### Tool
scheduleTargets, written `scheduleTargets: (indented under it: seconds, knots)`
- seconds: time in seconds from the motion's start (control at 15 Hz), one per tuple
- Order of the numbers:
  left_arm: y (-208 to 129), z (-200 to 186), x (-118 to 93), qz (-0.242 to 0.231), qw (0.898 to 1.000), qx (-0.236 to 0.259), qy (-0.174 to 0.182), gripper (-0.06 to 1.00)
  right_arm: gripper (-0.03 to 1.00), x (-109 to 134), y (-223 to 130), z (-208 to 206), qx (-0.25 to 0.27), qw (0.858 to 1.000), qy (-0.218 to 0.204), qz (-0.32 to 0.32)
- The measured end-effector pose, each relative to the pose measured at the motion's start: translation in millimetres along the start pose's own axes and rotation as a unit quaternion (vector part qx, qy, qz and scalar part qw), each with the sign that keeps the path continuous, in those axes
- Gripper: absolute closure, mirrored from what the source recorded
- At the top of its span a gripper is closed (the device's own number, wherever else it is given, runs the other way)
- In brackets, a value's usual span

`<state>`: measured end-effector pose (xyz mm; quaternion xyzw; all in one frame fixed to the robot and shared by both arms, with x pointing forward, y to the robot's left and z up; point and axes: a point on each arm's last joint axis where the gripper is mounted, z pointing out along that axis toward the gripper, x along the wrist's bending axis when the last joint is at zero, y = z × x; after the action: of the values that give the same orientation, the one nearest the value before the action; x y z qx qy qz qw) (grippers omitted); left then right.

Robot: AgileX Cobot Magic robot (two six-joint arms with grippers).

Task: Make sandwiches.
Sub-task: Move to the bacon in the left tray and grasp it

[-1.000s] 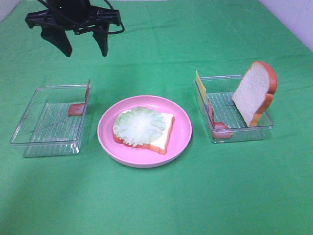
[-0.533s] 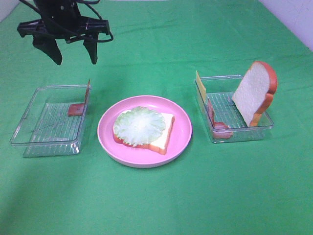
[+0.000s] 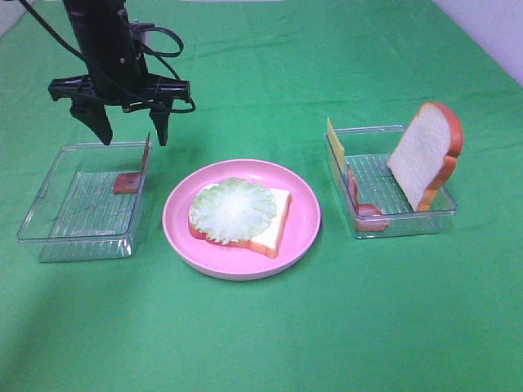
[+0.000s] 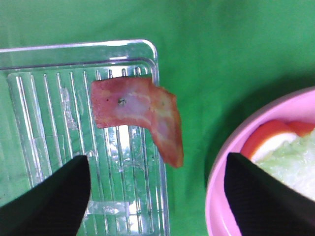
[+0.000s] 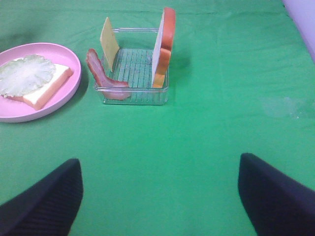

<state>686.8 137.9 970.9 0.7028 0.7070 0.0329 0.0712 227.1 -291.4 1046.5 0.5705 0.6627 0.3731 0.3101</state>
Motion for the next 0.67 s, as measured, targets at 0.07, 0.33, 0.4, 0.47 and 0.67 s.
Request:
scheduleTargets:
  seconds: [0.07,0.33,0.4,0.47,0.67]
  knots:
    - [-0.1,4.3,0.0,0.000,1.000,0.005,0.002,0.24,0.16,0.0,0.0,0.0,0.000,1.000,0.000,0.000]
    - [-0.5,17.3,0.2,0.000,1.000,0.017,0.006,0.40,0.16,0.0,0.0,0.0,0.000,1.000,0.000,0.000]
    - [-0.5,17.8,0.2,0.000,1.000,0.018,0.007,0.47,0.16,0.0,0.0,0.0,0.000,1.000,0.000,0.000]
    - [-0.5,17.8,0.2,0.000,1.000,0.018,0.007,0.54,0.16,0.0,0.0,0.0,0.000,1.000,0.000,0.000]
    - [-0.1,17.8,0.9,0.002,1.000,0.016,0.011,0.76,0.16,0.0,0.0,0.0,0.000,1.000,0.000,0.000]
